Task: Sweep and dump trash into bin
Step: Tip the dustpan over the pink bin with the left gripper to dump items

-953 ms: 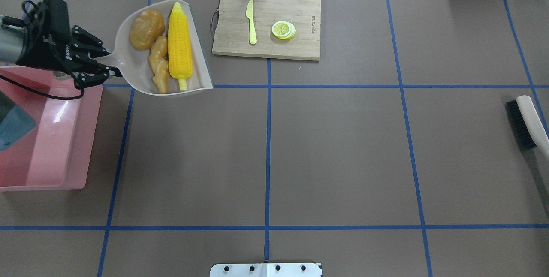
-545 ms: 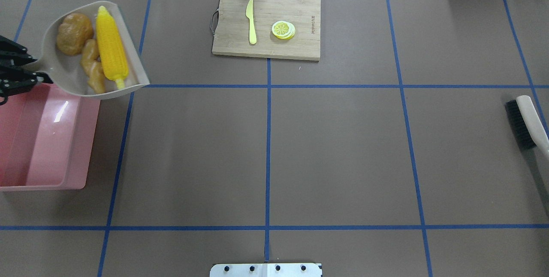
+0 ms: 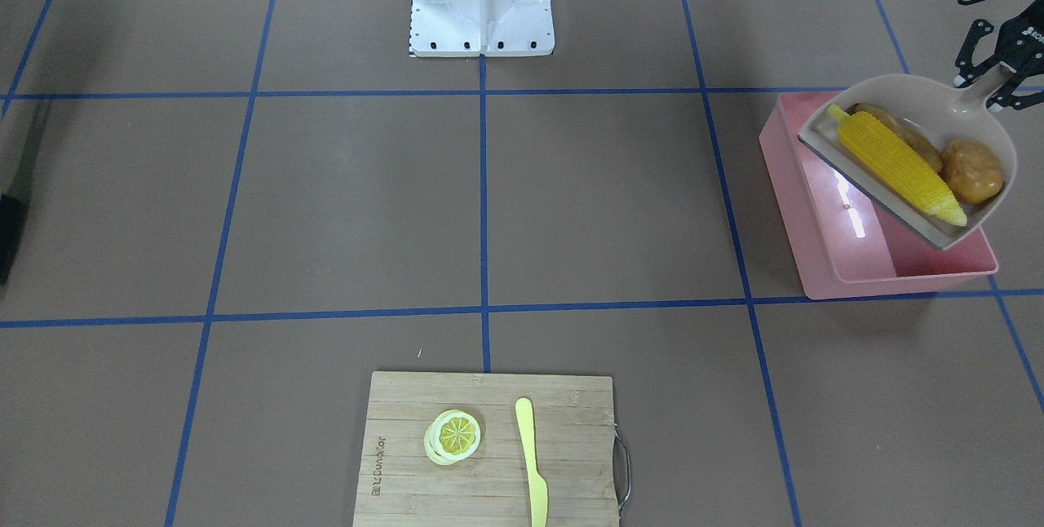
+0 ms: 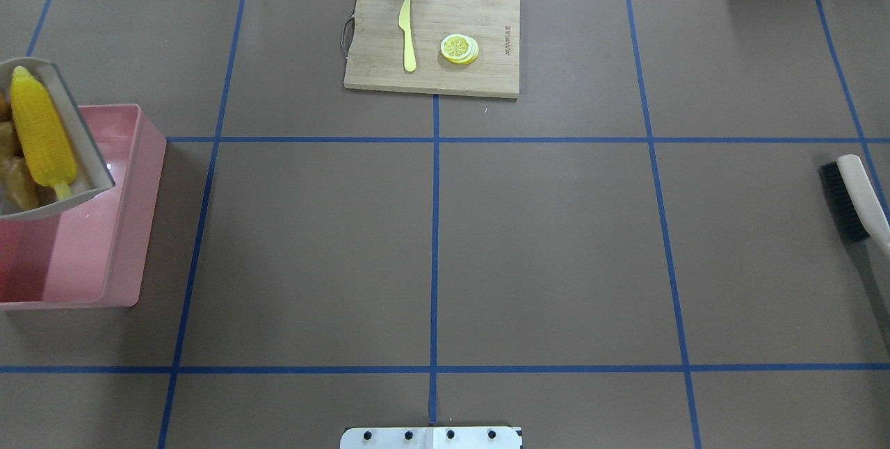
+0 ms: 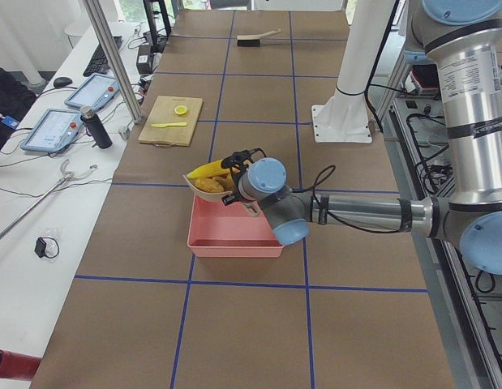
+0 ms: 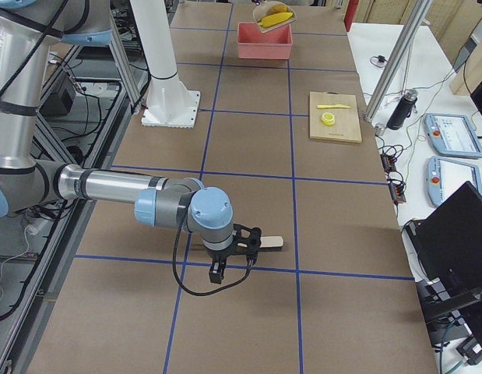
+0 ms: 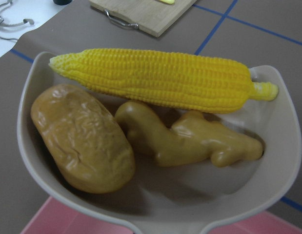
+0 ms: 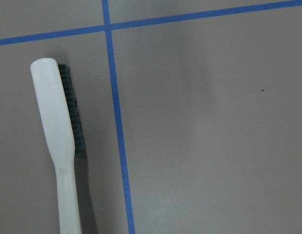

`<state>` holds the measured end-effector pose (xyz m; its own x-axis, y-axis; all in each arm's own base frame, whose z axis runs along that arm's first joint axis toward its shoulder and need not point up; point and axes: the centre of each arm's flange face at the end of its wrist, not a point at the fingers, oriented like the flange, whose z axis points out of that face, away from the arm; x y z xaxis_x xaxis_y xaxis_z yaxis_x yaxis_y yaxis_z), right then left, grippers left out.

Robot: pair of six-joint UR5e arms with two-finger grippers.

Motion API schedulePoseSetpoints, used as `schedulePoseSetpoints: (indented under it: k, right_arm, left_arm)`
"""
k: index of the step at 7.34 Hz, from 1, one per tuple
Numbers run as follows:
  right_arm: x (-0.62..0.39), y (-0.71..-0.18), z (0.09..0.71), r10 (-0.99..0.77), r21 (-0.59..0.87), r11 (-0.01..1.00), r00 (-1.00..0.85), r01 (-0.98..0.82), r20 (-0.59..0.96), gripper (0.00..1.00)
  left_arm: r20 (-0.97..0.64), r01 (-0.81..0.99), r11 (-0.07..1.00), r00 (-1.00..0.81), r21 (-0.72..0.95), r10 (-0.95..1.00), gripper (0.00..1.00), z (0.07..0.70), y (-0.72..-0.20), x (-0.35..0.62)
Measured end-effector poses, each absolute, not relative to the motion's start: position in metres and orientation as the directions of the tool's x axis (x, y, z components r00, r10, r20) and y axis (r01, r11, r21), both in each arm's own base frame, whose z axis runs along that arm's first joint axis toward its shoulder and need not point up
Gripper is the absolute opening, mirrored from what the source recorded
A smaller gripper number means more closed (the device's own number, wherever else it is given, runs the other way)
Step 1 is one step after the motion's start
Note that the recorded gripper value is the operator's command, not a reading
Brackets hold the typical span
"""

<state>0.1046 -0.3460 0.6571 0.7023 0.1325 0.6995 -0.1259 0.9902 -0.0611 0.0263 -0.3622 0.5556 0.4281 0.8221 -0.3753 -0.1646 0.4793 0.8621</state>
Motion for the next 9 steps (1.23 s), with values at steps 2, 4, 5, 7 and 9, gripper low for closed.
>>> schedulePoseSetpoints:
  k: [2, 4, 5, 7, 9]
  right_arm:
    - [0.104, -0.345, 0.658, 0.135, -0.065, 0.990, 0.696, -0.126, 0.705, 1.00]
    - [0.104, -0.345, 0.658, 0.136, -0.066, 0.990, 0.693, -0.126, 0.708, 1.00]
    - [0.104, -0.345, 0.658, 0.135, -0.066, 0.990, 0.693, -0.126, 0.708, 1.00]
    - [0.104, -0.344, 0.660, 0.140, -0.072, 0.989, 0.692, -0.126, 0.708, 1.00]
    - [0.103, -0.340, 0.661, 0.143, -0.077, 0.989, 0.691, -0.127, 0.708, 1.00]
  left_arm:
    - [-0.388, -0.154, 0.500, 0.455, 0.852, 0.802, 0.00, 0.582, -0.331, 0.002]
    - [-0.410, -0.126, 0.516, 0.462, 0.847, 0.786, 0.00, 0.590, -0.330, -0.013]
    - [-0.415, -0.120, 0.520, 0.465, 0.845, 0.782, 0.00, 0.593, -0.335, -0.015]
    - [-0.417, -0.112, 0.522, 0.472, 0.846, 0.777, 0.00, 0.593, -0.342, -0.018]
    - [-0.414, -0.108, 0.521, 0.482, 0.847, 0.773, 0.00, 0.592, -0.343, -0.021]
